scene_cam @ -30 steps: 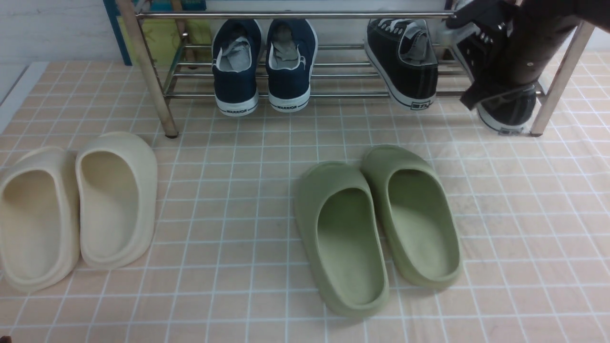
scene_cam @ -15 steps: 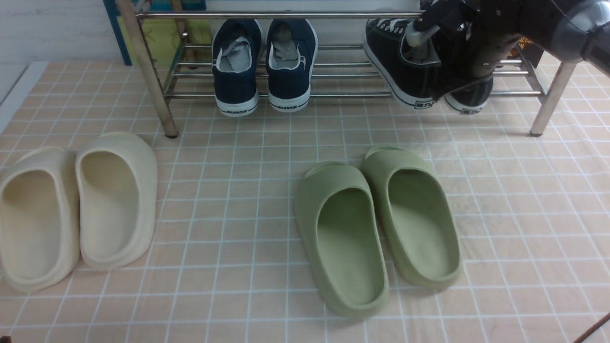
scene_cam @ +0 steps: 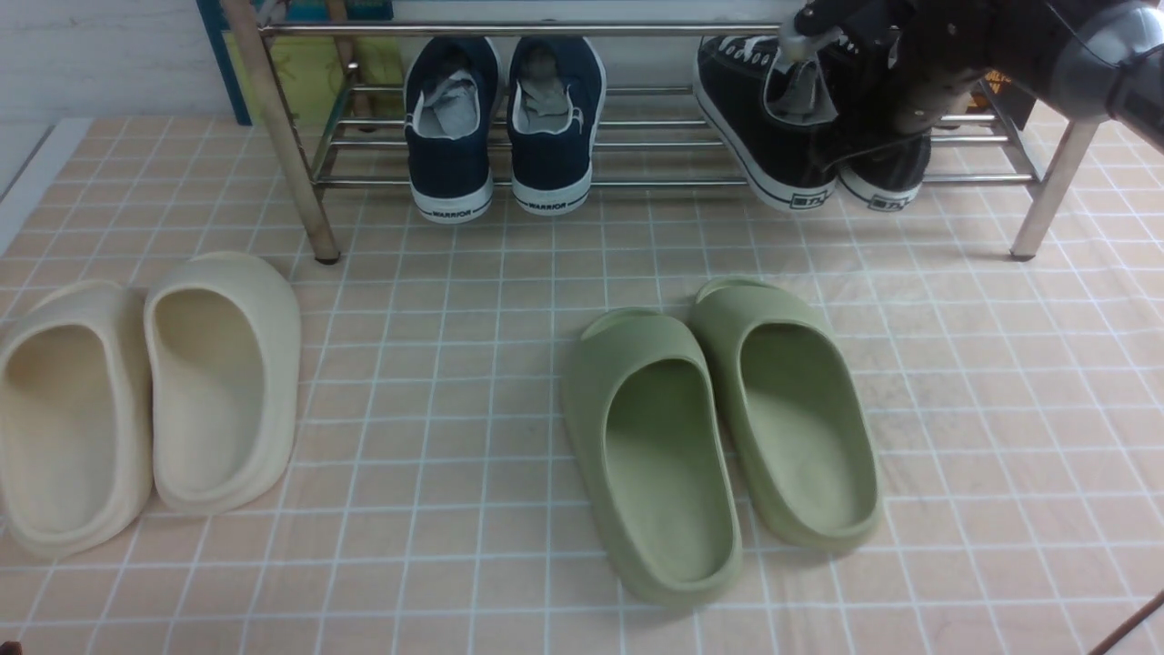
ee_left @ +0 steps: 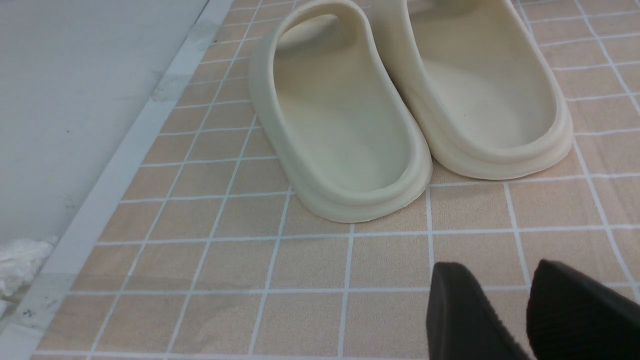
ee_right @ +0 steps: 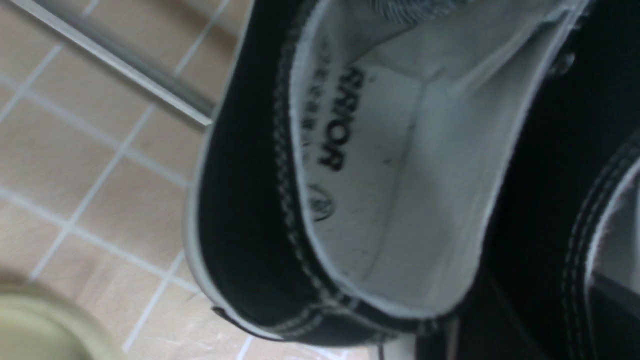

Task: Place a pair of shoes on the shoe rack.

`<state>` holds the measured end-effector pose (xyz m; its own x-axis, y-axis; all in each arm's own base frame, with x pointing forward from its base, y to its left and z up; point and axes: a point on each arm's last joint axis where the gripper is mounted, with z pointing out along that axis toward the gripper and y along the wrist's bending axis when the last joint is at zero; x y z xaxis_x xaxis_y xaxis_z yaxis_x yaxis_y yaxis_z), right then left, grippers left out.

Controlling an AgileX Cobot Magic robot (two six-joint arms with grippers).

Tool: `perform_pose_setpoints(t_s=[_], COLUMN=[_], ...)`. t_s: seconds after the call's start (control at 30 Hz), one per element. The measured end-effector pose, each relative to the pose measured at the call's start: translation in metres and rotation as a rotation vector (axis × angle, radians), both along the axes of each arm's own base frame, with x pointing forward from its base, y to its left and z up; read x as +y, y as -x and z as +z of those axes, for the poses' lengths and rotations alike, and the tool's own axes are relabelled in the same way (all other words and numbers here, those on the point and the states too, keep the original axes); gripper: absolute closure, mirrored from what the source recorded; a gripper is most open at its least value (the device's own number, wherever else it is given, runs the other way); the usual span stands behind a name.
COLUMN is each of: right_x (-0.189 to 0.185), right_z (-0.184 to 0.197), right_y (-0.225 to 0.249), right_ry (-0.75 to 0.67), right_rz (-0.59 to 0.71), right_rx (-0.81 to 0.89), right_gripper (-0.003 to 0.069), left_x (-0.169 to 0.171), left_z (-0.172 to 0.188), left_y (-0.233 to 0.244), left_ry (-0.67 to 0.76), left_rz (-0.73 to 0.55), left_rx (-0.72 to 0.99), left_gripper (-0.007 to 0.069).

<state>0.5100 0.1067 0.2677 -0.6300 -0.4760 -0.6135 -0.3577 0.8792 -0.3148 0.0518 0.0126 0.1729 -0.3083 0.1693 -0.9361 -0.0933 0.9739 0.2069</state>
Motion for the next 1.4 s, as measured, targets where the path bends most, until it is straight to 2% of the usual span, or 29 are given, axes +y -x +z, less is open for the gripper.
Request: perform_pose_setpoints(t_s=[0.1,0.13,0.2,0.37,0.43,0.5,0.53,0.6,0.73,0.77,0.8,0.87,0.97,1.17,1.2,1.27,1.4], right_x=[-0.002,-0.003,-0.005,-0.010,-0.014,-0.017,-0.017,-0.018,-0.019,-0.019,-0.021,-0.023,-0.035,-0.056,-0.057,-0.063,-0.071], right_z=[0.006,0.008,0.019,0.044,0.058,0.077,0.077,0.096,0.115,0.116,0.123,0.127,0.135,0.141,0.141,0.134,0.115], right_y=[0.005,0.006,0.014,0.035,0.049,0.065,0.065,0.083,0.121,0.124,0.149,0.164,0.221,0.318,0.321,0.357,0.399], right_ry=[-0.008,-0.009,-0.006,0.001,0.008,0.001,-0.001,-0.049,-0.133,-0.137,-0.175,-0.190,-0.214,-0.304,-0.308,-0.376,-0.471], right_rz=[-0.027,-0.030,-0.043,-0.070,-0.087,-0.100,-0.099,-0.100,-0.076,-0.074,-0.061,-0.056,-0.048,-0.018,-0.017,0.001,0.019], right_rx=[0.025,0.029,0.058,0.128,0.172,0.206,0.206,0.200,0.226,0.229,0.246,0.255,0.245,-0.015,-0.026,-0.156,-0.316], right_gripper=[0.0311,0.0297,0.0222,0.0206,0.0237,0.0314,0.0314,0.0430,0.0596,0.0604,0.0658,0.0673,0.0678,0.0679,0.0679,0.0679,0.0678], left_x=[0.000,0.000,0.000,0.000,0.000,0.000,0.000,0.000,0.000,0.000,0.000,0.000,0.000,0.000,0.000,0.000,0.000], left_z=[0.000,0.000,0.000,0.000,0.000,0.000,0.000,0.000,0.000,0.000,0.000,0.000,0.000,0.000,0.000,0.000,0.000], left_y=[0.000,0.000,0.000,0.000,0.000,0.000,0.000,0.000,0.000,0.000,0.000,0.000,0.000,0.000,0.000,0.000,0.000], left_ry=[0.000,0.000,0.000,0.000,0.000,0.000,0.000,0.000,0.000,0.000,0.000,0.000,0.000,0.000,0.000,0.000,0.000], left_rz=[0.000,0.000,0.000,0.000,0.000,0.000,0.000,0.000,0.000,0.000,0.000,0.000,0.000,0.000,0.000,0.000,0.000], left_rx=[0.000,0.000,0.000,0.000,0.000,0.000,0.000,0.000,0.000,0.000,0.000,0.000,0.000,0.000,0.000,0.000,0.000], left_gripper=[0.0386,0.0386,0.0386,0.0386,0.0386,0.0386,0.0386,0.0386,0.0386,0.0386,0.0386,0.0386,0.0386,0.0386,0.0386,0.0386,0.0386])
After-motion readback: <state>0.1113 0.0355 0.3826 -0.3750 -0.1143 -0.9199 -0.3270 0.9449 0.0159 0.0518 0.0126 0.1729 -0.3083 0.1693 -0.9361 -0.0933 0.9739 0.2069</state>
